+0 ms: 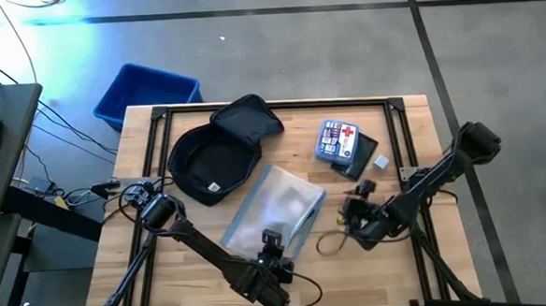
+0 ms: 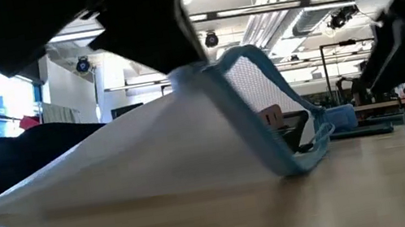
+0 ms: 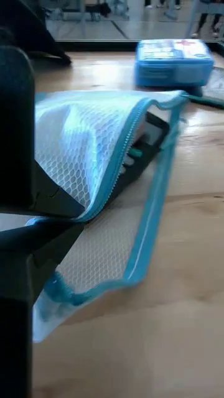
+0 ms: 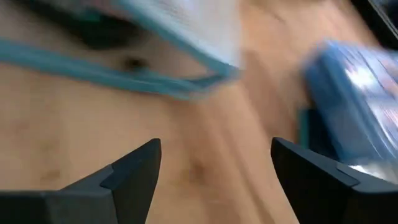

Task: Unpack backpack
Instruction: Put the white adaptor into the transparent zip bag

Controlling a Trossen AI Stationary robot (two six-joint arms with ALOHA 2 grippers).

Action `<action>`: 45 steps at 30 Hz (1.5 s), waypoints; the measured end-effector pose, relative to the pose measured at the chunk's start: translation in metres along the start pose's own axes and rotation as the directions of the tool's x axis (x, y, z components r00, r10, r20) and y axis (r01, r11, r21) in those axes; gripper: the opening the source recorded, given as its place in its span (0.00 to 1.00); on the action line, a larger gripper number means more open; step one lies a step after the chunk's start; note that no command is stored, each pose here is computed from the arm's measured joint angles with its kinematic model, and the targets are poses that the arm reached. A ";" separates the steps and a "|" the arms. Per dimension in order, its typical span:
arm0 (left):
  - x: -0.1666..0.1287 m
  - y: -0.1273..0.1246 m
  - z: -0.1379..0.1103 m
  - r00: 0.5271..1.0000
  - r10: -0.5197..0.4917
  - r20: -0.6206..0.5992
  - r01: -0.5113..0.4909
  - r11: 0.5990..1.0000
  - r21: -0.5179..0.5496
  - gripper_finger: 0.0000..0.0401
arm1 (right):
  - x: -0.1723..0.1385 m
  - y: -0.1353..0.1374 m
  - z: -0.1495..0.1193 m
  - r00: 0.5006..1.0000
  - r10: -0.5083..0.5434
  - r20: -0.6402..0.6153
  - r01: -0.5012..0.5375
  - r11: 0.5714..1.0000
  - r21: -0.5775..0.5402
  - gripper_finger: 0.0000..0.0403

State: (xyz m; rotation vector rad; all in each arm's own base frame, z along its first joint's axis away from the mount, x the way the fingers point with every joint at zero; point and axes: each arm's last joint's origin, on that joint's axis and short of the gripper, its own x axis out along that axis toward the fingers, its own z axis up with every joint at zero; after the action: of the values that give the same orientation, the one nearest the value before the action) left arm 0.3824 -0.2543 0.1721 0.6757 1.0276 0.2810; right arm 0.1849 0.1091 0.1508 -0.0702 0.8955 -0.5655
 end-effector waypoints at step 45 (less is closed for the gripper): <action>0.007 0.005 0.000 0.999 -0.038 -0.033 0.035 0.995 -0.090 0.00 | 0.006 -0.083 0.005 0.761 -0.274 -0.588 0.489 0.838 0.242 0.00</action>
State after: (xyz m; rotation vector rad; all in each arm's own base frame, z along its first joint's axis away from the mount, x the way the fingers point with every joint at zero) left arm 0.3865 -0.2467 0.1708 0.5726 1.0535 0.3054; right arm 0.1549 0.0345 0.1738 0.2820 1.3105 -1.1916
